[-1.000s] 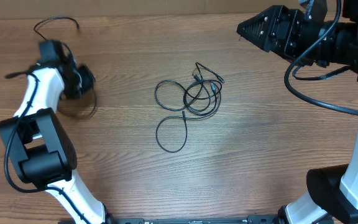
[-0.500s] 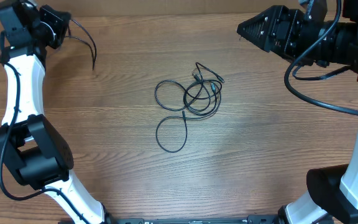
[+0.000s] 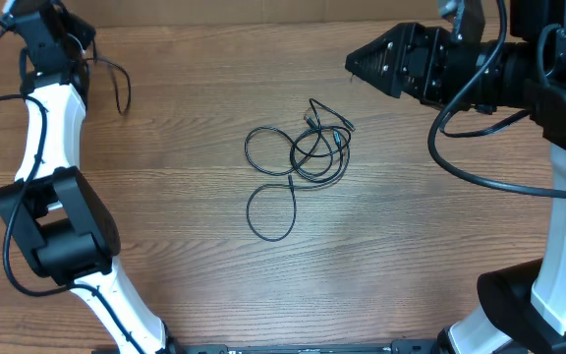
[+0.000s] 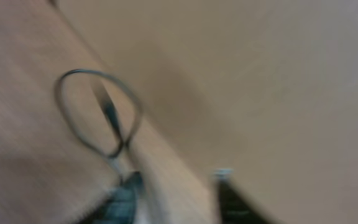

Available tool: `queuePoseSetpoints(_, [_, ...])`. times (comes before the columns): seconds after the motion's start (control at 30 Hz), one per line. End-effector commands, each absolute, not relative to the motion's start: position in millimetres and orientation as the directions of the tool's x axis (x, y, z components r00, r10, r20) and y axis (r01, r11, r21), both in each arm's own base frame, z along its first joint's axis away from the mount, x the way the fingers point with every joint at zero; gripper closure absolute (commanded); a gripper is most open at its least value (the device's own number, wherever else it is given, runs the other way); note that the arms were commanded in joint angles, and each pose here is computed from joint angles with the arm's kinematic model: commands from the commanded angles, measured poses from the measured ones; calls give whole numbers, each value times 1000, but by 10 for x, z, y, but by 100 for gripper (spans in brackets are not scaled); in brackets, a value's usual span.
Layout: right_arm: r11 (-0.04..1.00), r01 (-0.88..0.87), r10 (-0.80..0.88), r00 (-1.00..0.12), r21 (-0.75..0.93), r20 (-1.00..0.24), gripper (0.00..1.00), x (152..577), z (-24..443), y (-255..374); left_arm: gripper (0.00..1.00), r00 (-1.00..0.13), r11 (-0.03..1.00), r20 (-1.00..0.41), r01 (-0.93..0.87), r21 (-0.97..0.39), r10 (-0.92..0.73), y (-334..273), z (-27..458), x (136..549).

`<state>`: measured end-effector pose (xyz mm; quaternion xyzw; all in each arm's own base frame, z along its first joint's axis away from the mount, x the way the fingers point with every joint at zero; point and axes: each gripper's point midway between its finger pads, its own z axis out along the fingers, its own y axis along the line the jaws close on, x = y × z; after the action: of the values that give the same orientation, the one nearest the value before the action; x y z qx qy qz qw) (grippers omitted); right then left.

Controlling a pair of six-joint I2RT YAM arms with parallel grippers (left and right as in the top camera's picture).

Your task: Untangle cables

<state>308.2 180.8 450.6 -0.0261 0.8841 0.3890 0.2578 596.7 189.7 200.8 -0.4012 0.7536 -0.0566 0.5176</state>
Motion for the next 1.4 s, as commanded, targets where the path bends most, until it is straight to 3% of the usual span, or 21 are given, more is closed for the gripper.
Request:
queuePoseSetpoints(0.0, [691,-278,141,-854,667,-502,19,3019,4573,1837,0,-325,777,-808,-583,-237,-491,2129,1637,5856])
queuePoseSetpoints(0.1, [695,-276,142,-852,664,-503,19,3025,4568,1833,0,-437,801,-782,-585,-128,-444,2228,1445,5689])
queuePoseSetpoints(0.2, [697,-274,143,-852,662,-504,19,3028,4566,1829,0,-466,802,-765,-587,-109,-445,2269,1464,5580])
queuePoseSetpoints(0.37, [697,-274,143,-852,662,-504,18,3029,4565,1830,1,-453,857,-773,-467,-219,-444,1978,1954,5576])
queuePoseSetpoints(0.5, [697,-275,143,-852,662,-504,18,3029,4565,1830,0,-513,878,-723,-376,-295,-463,1677,2105,5436])
queuePoseSetpoints(0.67, [697,-275,143,-852,662,-504,14,3028,4566,1829,0,-664,845,-529,-474,-250,-529,1555,1630,4983])
queuePoseSetpoints(0.87, [697,-275,143,-852,662,-504,14,3029,4565,1830,0,-691,740,-308,-668,-75,-654,1664,1002,4458])
queuePoseSetpoints(1.03, [697,-275,143,-852,662,-504,14,3029,4565,1830,1,-689,701,-242,-712,48,-683,1796,605,4302])
queuePoseSetpoints(1.1, [697,-275,143,-852,662,-504,14,3029,4565,1830,0,-653,662,-238,-748,49,-719,1847,480,4310])
queuePoseSetpoints(1.23, [697,-275,143,-852,662,-504,14,3029,4565,1830,11,-629,646,-262,-763,24,-732,1945,331,4423])
queuePoseSetpoints(1.37, [697,-275,143,-852,662,-504,14,3029,4565,1830,12,-613,636,-283,-772,12,-738,2029,226,4498])
